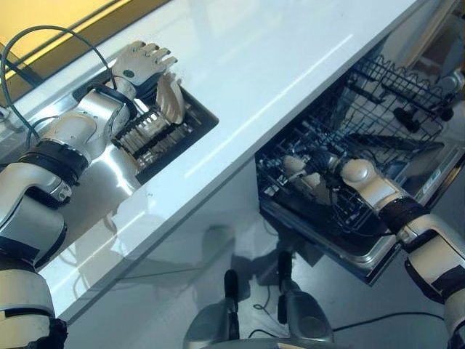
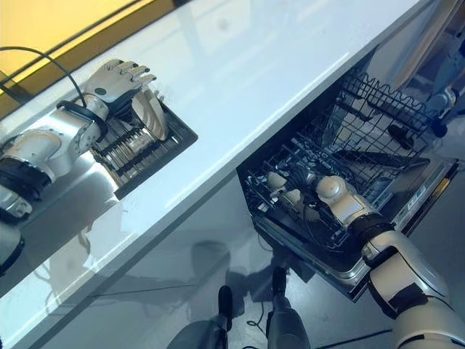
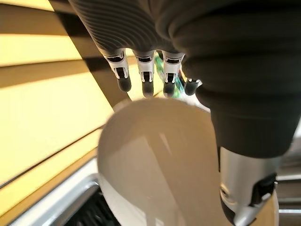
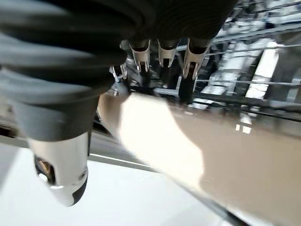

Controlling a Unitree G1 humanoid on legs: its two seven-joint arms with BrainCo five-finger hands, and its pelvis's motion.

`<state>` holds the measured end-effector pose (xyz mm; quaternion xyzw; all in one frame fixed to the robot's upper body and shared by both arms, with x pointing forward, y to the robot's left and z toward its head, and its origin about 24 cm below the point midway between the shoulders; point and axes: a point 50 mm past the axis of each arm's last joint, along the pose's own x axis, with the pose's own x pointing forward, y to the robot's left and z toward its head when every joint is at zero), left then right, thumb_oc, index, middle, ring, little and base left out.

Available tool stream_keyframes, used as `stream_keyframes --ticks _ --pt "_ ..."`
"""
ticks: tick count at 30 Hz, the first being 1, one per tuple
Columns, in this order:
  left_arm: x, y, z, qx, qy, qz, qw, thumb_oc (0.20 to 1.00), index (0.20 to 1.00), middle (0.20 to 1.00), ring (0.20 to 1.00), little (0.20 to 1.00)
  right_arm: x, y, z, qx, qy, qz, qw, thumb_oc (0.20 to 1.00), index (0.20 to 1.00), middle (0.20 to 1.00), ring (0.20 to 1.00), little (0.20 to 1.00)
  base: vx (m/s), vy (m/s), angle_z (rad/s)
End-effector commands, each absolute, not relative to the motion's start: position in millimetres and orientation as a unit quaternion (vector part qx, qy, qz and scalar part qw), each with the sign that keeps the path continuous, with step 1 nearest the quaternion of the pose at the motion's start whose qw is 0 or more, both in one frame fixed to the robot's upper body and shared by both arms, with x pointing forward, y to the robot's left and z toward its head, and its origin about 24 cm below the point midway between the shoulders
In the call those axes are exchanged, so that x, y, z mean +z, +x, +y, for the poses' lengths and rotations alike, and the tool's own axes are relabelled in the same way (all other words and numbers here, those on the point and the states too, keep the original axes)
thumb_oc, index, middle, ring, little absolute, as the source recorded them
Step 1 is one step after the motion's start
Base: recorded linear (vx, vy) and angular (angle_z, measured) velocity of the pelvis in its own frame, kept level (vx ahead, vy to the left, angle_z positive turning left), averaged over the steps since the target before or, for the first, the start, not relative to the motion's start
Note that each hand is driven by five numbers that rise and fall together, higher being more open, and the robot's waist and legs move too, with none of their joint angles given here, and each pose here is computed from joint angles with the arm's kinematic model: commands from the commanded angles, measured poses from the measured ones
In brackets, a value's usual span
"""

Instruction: Pick up plates and place into dishwasher.

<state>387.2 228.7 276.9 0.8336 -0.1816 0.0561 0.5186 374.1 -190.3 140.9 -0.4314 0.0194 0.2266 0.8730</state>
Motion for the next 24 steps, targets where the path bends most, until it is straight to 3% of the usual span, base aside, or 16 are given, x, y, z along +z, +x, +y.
stream_keyframes --ticks 1,10,11,12,13,24 --pt "340 376 242 0.153 0.849 -0.188 0.469 1.0 1.0 1.0 1.0 1.0 210 373 -191 0.178 -0.408 -0.117 0.888 1.0 1.0 1.0 1.0 1.0 0.0 0.062 -0.06" --pt "338 362 284 0.19 0.866 -0.105 0.45 1.0 1.0 1.0 1.0 1.0 221 328 -223 0.141 -0.367 -0.196 0.898 1.0 1.0 1.0 1.0 1.0 0.0 0.054 -0.11" --pt "338 360 289 0.195 0.866 -0.094 0.45 0.815 0.815 0.815 0.815 0.815 223 324 -226 0.138 -0.366 -0.2 0.898 1.0 1.0 1.0 1.0 1.0 -0.01 0.051 -0.15" --pt "338 359 293 0.198 0.867 -0.084 0.45 0.253 0.253 0.253 0.253 0.253 224 321 -228 0.134 -0.368 -0.204 0.897 1.0 1.0 1.0 1.0 1.0 -0.01 0.042 -0.12" --pt "339 357 298 0.201 0.865 -0.071 0.455 0.2 0.2 0.2 0.2 0.2 227 318 -230 0.13 -0.372 -0.213 0.894 1.0 1.0 1.0 1.0 1.0 0.0 0.03 -0.1" --pt "325 350 328 0.172 0.874 0.033 0.454 0.2 0.2 0.2 0.2 0.2 235 304 -230 0.141 -0.391 -0.245 0.876 1.0 1.0 1.0 1.0 1.0 0.01 0.008 -0.06"
